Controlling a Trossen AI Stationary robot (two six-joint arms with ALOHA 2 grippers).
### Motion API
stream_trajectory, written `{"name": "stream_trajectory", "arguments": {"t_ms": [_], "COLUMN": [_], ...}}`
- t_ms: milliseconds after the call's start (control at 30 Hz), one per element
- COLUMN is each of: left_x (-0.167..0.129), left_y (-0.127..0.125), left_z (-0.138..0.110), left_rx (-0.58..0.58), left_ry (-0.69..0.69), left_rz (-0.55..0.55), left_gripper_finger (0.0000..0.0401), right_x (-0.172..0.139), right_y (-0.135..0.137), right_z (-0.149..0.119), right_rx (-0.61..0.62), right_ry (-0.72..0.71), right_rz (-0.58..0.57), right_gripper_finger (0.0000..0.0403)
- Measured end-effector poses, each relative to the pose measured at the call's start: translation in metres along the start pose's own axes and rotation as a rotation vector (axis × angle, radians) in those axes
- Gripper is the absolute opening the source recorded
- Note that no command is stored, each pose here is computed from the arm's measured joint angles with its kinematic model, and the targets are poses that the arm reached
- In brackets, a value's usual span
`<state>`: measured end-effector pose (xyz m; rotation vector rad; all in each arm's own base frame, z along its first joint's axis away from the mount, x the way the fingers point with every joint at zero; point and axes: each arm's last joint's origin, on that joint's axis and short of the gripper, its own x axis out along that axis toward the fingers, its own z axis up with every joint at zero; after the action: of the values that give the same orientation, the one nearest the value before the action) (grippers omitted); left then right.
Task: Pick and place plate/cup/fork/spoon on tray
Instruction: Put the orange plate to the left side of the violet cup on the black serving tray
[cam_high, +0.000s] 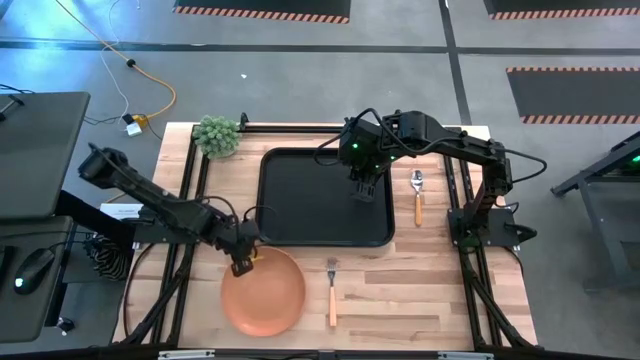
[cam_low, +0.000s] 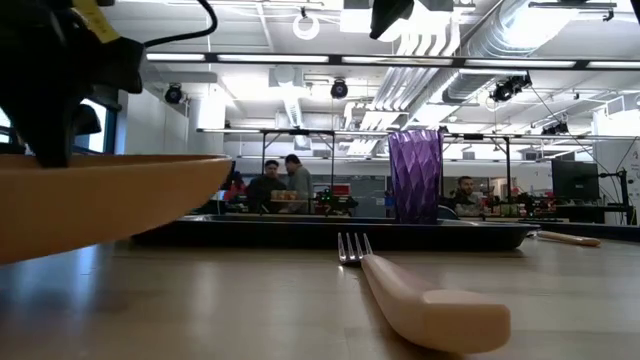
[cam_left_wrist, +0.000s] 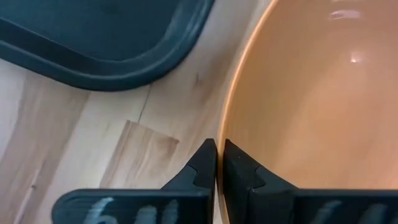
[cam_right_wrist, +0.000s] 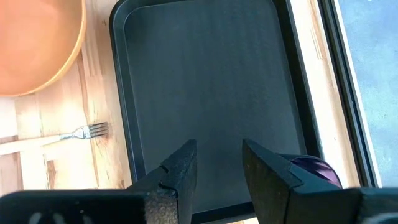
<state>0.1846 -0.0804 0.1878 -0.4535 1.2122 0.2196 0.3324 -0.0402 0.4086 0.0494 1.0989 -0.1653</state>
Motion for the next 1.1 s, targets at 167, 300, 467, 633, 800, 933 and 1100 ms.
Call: {"name": "stream_trajectory", "arguments": {"t_ms": [167,300,467,633,800,933,1100], "left_x": [-0.004,-0.009,-0.015,-0.026,-0.043,-0.054,-0.059], "left_y": [0.01,0.019,0.035,0.05,0.061,0.074,0.089], "left_z": [0.012,0.024,0.042,0.068,0.096,0.114,0.137], "left_rx": [-0.075,-0.167,-0.226,-0.231,-0.206,-0.206,-0.216], "left_ry": [-0.042,-0.099,-0.189,-0.267,-0.325,-0.338,-0.325], "left_rz": [-0.005,-0.025,-0.05,-0.034,-0.009,0.044,0.083], "left_gripper_finger": [0.0003,0.0003,0.0003,0.0003,0.0003,0.0003,0.0003], "right_x": [0.0,0.0,0.0,0.0,0.0,0.0,0.0], "right_y": [0.0,0.0,0.0,0.0,0.0,0.0,-0.003], "right_z": [0.0,0.0,0.0,0.001,0.002,0.004,0.005], "right_rx": [0.0,0.0,0.0,0.002,0.001,0.007,0.016], "right_ry": [0.0,0.0,0.0,-0.015,-0.025,-0.037,-0.05], "right_rz": [0.0,0.0,0.0,0.0,0.0,-0.003,-0.083], "right_gripper_finger": [0.0119,0.0119,0.0119,0.0119,0.0119,0.0119,0.0119]}}
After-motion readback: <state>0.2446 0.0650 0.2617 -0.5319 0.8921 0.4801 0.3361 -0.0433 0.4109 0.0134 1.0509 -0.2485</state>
